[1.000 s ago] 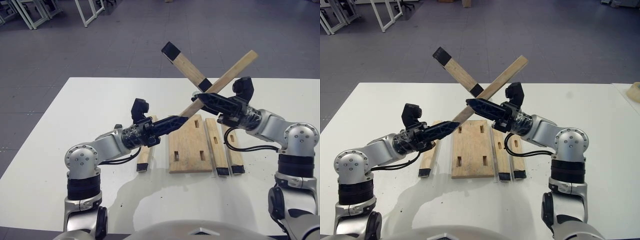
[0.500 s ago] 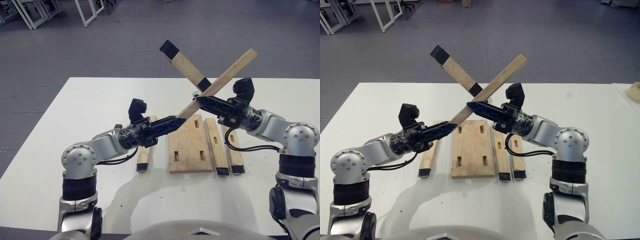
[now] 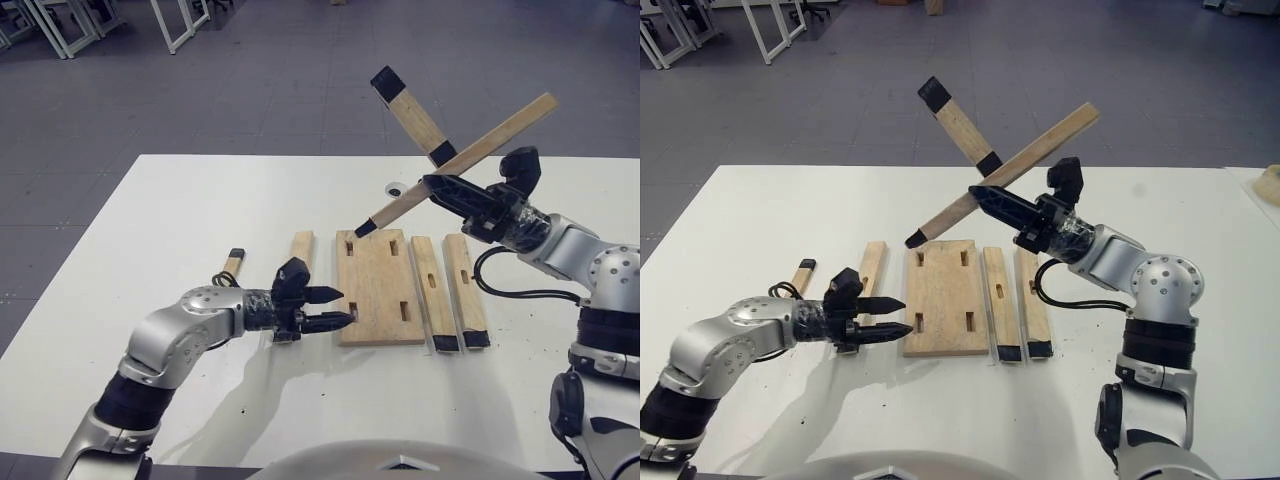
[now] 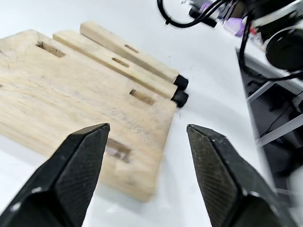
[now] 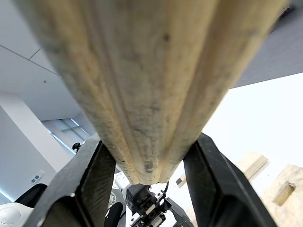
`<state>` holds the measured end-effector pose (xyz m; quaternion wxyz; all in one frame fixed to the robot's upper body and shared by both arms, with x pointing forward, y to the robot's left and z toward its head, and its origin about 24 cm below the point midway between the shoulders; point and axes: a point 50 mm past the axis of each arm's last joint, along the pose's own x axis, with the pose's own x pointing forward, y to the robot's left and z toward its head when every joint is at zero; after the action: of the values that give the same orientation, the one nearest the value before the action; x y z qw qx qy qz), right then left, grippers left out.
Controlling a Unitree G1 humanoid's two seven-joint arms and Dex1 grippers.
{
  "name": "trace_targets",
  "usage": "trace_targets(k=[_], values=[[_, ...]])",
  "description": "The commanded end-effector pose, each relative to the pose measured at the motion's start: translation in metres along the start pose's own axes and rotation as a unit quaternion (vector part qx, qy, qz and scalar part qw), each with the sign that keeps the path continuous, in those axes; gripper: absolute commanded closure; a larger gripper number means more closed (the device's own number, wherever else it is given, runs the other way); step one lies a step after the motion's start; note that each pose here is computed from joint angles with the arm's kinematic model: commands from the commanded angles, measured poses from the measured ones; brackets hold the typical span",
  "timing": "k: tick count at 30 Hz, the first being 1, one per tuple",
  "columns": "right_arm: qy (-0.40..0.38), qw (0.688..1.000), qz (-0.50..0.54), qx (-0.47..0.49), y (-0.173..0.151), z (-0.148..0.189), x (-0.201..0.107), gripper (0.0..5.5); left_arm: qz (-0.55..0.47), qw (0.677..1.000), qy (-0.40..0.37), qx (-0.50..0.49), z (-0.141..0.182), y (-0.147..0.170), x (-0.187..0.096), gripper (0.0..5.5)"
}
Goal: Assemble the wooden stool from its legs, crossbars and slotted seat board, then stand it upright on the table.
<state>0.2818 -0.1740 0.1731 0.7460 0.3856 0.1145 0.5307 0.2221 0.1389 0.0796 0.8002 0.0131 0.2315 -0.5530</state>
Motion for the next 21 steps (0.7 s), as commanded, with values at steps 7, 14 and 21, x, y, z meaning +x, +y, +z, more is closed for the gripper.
trace_targets(k=[7, 14, 21], values=[[0.002, 1.0, -0.021, -0.019, 0.001, -0.002, -0.01, 3.47, 0.086, 0.966, 0.102, 0.222, -0.01, 0.003, 0.026, 2.48], [0.03, 0.992, -0.07, -0.098, -0.004, 0.0, -0.011, 3.47, 0.062, 0.918, 0.241, 0.308, -0.037, 0.005, 0.012, 2.48], [0.144, 0.96, -0.124, -0.208, -0.027, -0.014, -0.014, 3.47, 0.05, 0.902, 0.277, 0.326, -0.04, 0.012, -0.02, 2.48]])
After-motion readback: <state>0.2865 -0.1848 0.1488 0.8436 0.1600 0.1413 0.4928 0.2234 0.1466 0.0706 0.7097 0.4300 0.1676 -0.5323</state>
